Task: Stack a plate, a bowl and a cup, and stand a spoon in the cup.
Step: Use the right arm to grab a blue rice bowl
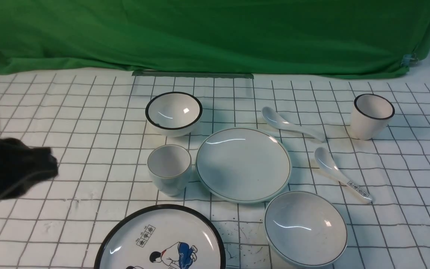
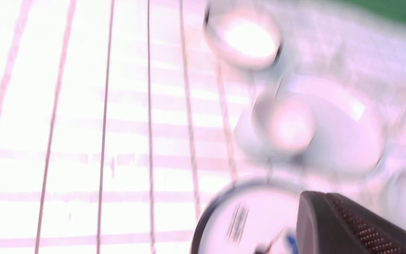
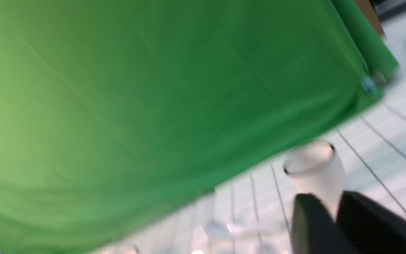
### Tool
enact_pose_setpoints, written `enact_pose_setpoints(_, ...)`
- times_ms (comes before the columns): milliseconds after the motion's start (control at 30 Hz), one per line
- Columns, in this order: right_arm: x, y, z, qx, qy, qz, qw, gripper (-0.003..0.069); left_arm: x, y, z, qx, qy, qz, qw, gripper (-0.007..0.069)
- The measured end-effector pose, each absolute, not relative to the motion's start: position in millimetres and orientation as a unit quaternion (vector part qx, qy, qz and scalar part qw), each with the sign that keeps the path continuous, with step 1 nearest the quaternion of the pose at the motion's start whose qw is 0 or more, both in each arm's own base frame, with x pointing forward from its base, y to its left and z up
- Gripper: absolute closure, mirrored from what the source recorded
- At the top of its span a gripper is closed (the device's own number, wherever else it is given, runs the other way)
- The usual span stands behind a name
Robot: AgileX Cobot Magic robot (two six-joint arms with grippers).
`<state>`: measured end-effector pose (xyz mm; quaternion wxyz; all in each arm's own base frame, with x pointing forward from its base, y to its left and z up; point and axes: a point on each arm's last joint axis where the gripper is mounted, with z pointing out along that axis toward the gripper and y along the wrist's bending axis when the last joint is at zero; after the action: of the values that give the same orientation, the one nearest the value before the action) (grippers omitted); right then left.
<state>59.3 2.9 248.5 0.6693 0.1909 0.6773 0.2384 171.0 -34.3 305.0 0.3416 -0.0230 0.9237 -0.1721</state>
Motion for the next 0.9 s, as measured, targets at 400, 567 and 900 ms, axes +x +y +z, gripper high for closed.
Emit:
enact_pose_setpoints(400,152,78,286,-0.084,0.969,0.002,0.232,0.0626,212,-38,245,0.041,0.971,-0.148,0.183,0.0622)
enact_pose_setpoints(567,211,103,273,-0.123,0.982,0.003,0.146,0.064,207,-38,251,0.054,0.969,-0.147,0.193,0.0622)
enact_pose_setpoints(900,272,111,233,-0.114,0.986,0.105,0.056,0.0406,193,-37,272,0.064,0.958,-0.144,0.24,0.0622)
